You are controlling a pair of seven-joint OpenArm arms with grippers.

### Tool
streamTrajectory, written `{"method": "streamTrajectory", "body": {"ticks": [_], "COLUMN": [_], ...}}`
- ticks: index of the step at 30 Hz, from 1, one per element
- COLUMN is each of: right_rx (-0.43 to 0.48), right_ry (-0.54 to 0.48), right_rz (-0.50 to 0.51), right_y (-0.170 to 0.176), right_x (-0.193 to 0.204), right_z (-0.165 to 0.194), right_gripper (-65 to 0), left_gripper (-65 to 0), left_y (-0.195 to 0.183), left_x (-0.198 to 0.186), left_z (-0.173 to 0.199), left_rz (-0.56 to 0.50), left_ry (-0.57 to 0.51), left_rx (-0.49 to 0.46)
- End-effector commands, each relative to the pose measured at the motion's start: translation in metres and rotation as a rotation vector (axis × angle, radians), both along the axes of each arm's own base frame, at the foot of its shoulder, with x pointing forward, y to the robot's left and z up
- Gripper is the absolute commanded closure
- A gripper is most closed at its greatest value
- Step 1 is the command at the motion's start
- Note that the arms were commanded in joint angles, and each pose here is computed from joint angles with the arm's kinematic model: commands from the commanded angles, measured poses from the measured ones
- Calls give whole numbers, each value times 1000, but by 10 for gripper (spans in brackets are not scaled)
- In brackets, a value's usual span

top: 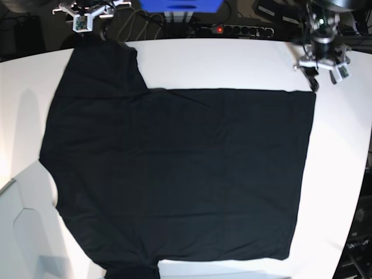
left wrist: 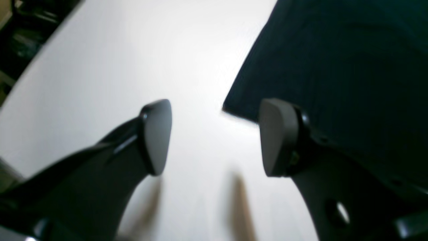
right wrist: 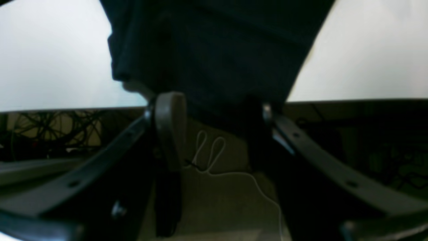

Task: Fold the T-shirt properly
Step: 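Lower the left gripper onto the shirt hem corner and pinch it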

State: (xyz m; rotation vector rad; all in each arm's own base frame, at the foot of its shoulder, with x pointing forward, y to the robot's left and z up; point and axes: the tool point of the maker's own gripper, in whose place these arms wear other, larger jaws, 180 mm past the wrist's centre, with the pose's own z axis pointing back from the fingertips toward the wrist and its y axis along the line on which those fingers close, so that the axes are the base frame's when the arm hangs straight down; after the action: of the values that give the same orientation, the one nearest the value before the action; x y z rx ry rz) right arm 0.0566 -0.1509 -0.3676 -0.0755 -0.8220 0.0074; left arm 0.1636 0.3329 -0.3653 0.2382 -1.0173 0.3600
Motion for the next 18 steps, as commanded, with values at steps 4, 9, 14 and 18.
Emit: {"method": "streamTrajectory", "body": {"ticks": [4,9,14,18], "right_rx": [-4,-3,-4,-3], "right_ry": [-28,-31,-31,-7], "right_rz": [7,6,4,2], "right_y": [-1,-1,-1,-1], "right_x": [3,5,5,3], "right_z": [7,7,7,3], "right_gripper": [-292,-292,-292,-292], "left_gripper": [-403,-403,-403,-402], "left_y": [-2,14,26,27], "left_x": [26,33,26,24], "left_z": [-1,-14,-31,-38], "left_rz": [-68,-18,31,39], "left_ry": [-27,-32,14,25], "left_rx": [-38,-80,-107,-117]}}
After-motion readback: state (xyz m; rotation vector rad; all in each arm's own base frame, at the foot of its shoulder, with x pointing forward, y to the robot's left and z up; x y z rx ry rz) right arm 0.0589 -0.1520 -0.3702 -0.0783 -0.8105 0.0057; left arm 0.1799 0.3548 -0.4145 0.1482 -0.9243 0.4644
